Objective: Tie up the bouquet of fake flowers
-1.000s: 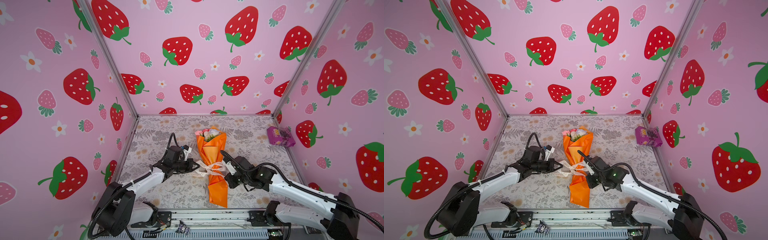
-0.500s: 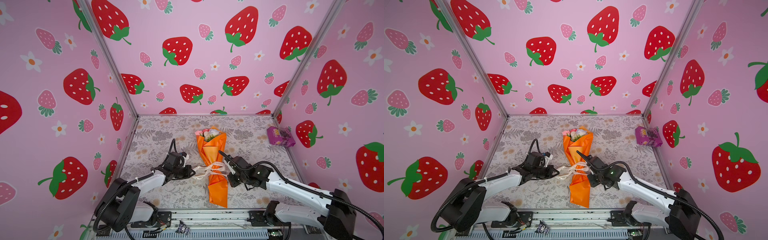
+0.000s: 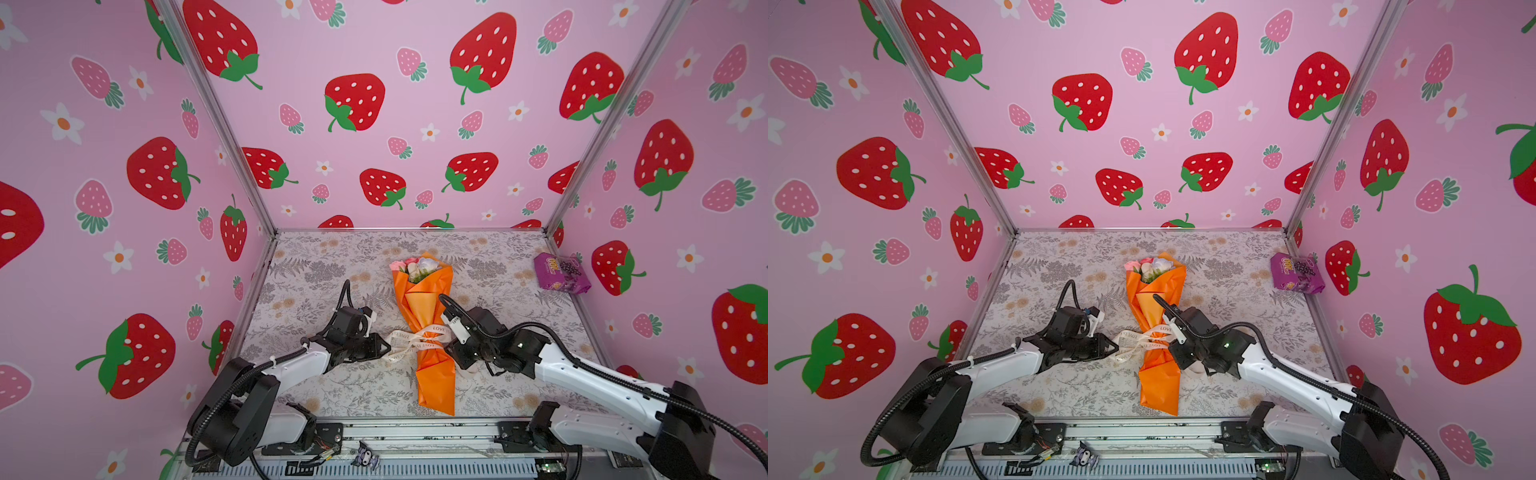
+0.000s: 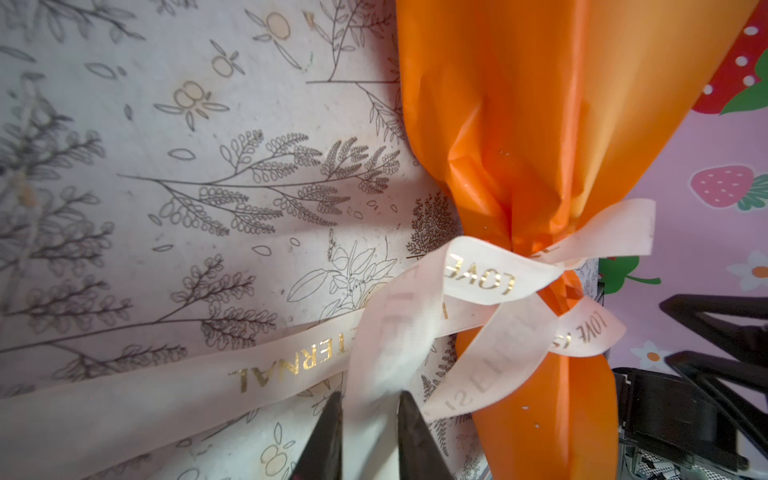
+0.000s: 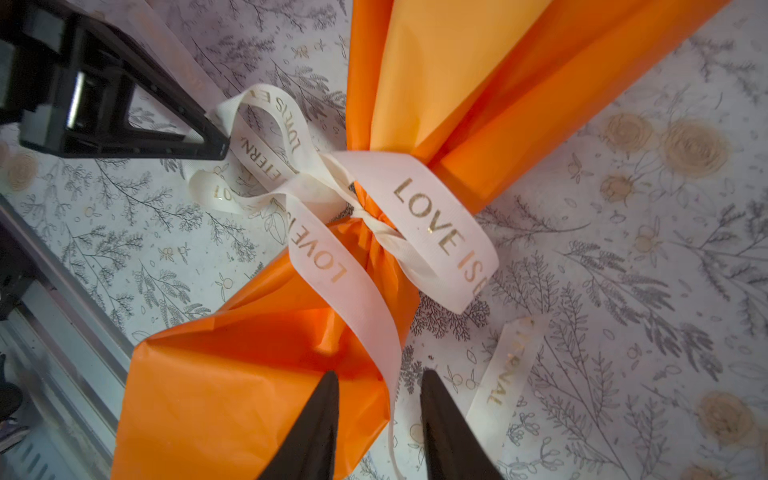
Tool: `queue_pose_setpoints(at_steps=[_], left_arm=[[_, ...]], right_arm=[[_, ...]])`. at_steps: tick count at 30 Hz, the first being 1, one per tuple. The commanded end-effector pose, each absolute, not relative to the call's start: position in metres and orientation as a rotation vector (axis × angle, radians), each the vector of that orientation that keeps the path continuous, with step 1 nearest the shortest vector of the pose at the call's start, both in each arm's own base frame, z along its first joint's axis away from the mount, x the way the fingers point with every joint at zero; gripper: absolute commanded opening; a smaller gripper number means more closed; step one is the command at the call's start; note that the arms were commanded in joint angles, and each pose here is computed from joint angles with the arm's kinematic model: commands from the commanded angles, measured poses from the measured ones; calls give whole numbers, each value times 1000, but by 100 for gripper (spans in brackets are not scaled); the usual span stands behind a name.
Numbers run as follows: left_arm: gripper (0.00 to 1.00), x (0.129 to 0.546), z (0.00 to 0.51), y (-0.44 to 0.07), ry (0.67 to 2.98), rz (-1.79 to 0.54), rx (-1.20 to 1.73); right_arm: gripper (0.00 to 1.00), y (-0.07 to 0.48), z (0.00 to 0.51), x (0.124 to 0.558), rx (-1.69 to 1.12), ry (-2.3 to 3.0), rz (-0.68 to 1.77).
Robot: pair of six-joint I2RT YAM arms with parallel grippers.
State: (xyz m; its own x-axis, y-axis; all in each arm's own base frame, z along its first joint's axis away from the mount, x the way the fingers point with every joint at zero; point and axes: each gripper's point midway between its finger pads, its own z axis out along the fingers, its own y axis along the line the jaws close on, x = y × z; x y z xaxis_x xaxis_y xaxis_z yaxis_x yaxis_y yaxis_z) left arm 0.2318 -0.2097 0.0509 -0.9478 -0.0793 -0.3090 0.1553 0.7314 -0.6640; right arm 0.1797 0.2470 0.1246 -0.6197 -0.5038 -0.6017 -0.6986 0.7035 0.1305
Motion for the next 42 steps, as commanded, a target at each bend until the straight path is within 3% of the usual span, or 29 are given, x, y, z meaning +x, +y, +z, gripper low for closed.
queue_pose_setpoints(at_steps=[1,9,19,20,24,28,42], left_arm=[[26,234,60,-208,2586,-1027,65],[41,231,71,-191,2559,-915,56],[45,233,93,-193,2512,-928,102],[45,233,96,-195,2505,-937,116],[45,236,116,-207,2451,-995,209],[45,243,136,-221,2397,-1032,313],[46,263,162,-304,2338,-1244,700]], right_arm=[[40,262,137,196,-971,2296,491],[50,268,126,226,-1152,2216,322],[51,282,112,236,-1349,2133,265],[48,283,113,237,-1354,2129,264],[22,282,111,227,-1397,2113,308],[6,279,119,218,-1410,2032,346],[4,261,134,184,-1551,1520,321]])
